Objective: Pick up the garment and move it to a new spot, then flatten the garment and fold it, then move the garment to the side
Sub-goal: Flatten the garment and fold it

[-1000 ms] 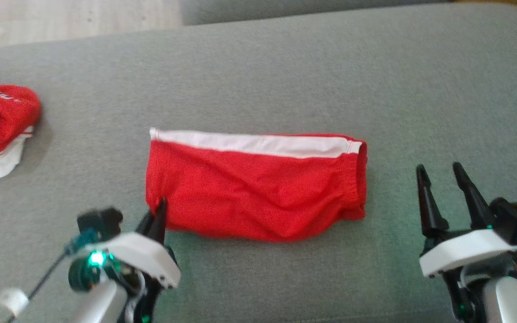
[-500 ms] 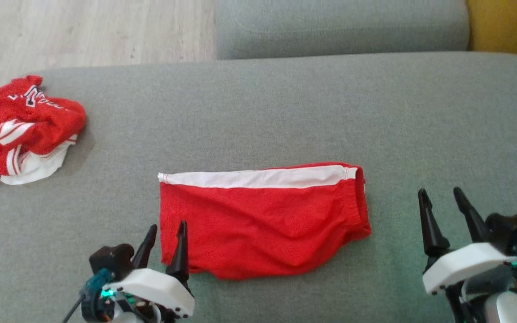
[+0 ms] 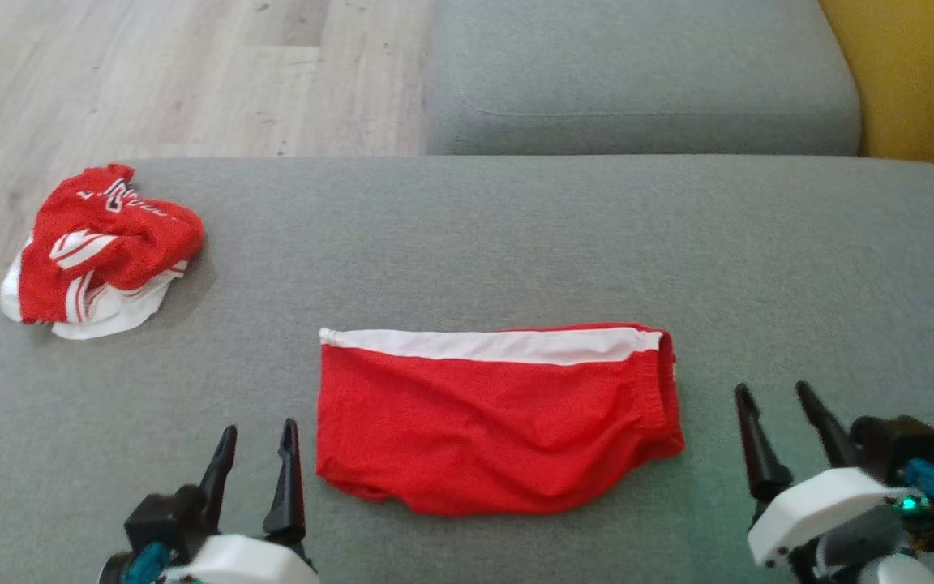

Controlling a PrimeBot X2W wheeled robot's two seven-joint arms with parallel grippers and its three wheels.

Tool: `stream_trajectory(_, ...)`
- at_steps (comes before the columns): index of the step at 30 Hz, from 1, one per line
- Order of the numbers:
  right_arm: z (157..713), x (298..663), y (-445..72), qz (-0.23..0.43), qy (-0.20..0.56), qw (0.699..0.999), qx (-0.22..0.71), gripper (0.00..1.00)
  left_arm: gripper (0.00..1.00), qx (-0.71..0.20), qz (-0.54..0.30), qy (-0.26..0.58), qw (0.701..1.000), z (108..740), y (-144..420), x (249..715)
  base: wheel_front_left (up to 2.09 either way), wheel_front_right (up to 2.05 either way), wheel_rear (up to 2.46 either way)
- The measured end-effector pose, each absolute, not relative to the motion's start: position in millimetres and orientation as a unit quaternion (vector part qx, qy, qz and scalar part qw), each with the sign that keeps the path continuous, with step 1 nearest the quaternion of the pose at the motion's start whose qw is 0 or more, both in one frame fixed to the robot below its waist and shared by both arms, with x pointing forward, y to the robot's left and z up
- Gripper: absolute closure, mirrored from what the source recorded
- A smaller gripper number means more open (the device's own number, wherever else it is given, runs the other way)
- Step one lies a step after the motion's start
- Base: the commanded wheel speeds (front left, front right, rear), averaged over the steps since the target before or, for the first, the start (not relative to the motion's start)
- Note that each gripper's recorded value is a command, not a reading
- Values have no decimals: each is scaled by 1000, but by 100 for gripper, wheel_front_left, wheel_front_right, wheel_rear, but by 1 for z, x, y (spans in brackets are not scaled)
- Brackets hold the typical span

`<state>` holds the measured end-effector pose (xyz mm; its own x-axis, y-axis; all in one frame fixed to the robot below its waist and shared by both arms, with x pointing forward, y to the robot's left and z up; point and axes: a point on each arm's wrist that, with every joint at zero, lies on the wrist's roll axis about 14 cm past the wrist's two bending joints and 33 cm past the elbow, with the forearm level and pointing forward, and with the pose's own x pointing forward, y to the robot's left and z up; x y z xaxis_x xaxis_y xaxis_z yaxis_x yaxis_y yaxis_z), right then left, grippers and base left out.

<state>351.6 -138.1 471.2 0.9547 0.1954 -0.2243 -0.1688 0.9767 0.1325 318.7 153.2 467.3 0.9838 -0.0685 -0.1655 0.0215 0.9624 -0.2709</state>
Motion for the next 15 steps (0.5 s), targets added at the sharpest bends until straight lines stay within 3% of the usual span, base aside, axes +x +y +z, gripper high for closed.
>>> stream_trajectory(10, 447, 375, -88, 163, 201, 966, 33, 0, 0, -136, 20, 81, 987, 471, 176, 300, 0, 0, 0)
stream_trajectory(15, 415, 384, -84, 164, 273, 948, 12, 0, 0, -140, 36, 87, 986, 467, 182, 292, 0, 0, 0)
